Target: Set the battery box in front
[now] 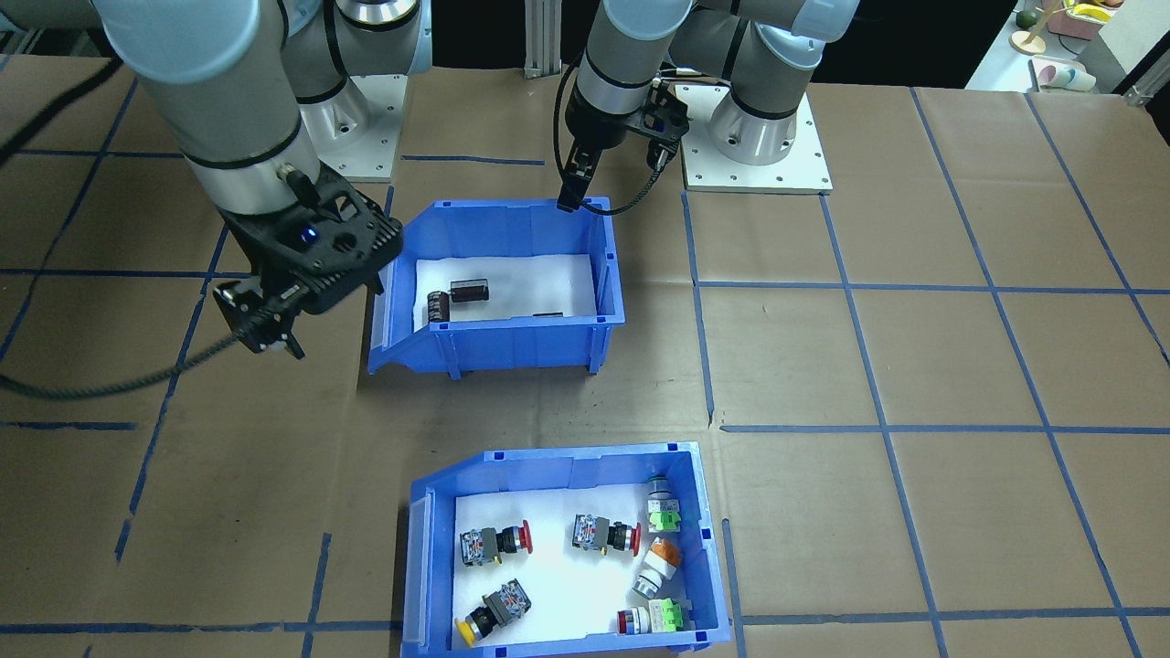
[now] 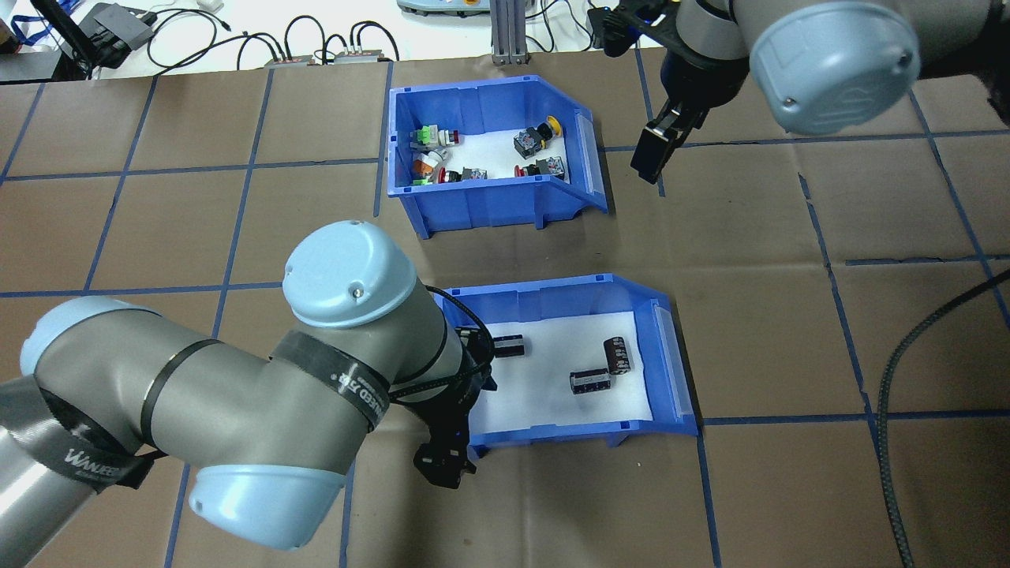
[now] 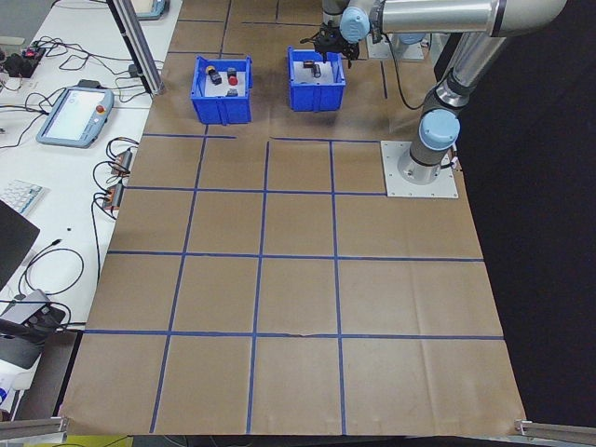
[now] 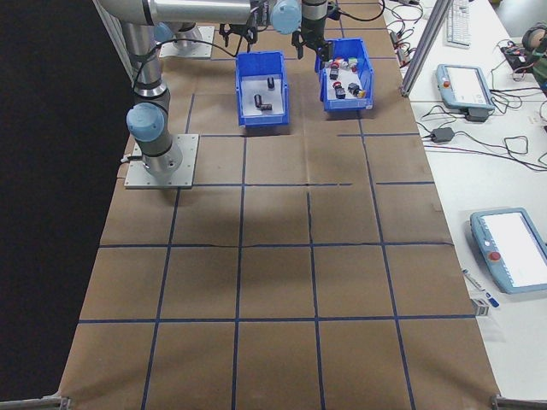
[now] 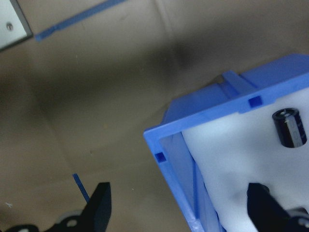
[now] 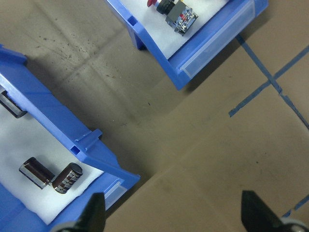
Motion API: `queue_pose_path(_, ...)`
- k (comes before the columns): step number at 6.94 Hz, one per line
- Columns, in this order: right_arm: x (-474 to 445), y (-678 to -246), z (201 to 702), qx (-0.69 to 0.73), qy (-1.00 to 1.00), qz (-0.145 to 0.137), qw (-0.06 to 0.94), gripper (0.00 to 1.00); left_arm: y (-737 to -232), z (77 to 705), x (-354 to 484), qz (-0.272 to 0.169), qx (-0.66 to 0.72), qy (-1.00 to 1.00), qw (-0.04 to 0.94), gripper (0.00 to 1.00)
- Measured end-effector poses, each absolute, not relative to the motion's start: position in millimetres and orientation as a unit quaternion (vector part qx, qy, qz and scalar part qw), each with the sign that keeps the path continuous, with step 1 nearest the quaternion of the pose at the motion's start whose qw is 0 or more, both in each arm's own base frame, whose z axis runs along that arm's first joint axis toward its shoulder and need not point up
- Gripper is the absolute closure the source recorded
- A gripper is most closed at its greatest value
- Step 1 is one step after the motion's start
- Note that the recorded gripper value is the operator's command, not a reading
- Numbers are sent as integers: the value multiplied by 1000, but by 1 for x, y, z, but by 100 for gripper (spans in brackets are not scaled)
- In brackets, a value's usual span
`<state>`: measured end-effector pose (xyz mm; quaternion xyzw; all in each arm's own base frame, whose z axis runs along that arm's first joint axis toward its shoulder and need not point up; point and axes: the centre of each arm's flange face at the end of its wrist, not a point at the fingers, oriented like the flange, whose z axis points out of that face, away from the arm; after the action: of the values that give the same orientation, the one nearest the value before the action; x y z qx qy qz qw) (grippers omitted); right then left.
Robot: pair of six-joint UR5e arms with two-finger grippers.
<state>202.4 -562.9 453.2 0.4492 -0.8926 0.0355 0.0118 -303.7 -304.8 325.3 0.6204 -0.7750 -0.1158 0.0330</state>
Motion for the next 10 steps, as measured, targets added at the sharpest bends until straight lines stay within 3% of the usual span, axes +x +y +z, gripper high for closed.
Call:
queue_pose_path(3,286,-612,440,579,-815,18,17,0,-300,294,-328,-110,654,-746,61,0)
queue_pose_path(6,381,-608,414,666,-745,9,38,0,-299,253,-362,-106,663,-738,69,1)
queue_pose_path(7,395,-603,408,676,-736,6,37,0,-300,241,-368,-106,663,-739,66,21)
queue_pose_path(8,408,-600,397,688,-725,0,36,0,-301,232,-371,-107,662,-739,63,71)
queue_pose_path(9,417,-600,380,702,-711,-11,33,0,-301,231,-373,-108,662,-739,64,100)
queue_pose_path(10,422,-603,364,712,-701,-21,29,0,-300,231,-373,-110,666,-735,65,100)
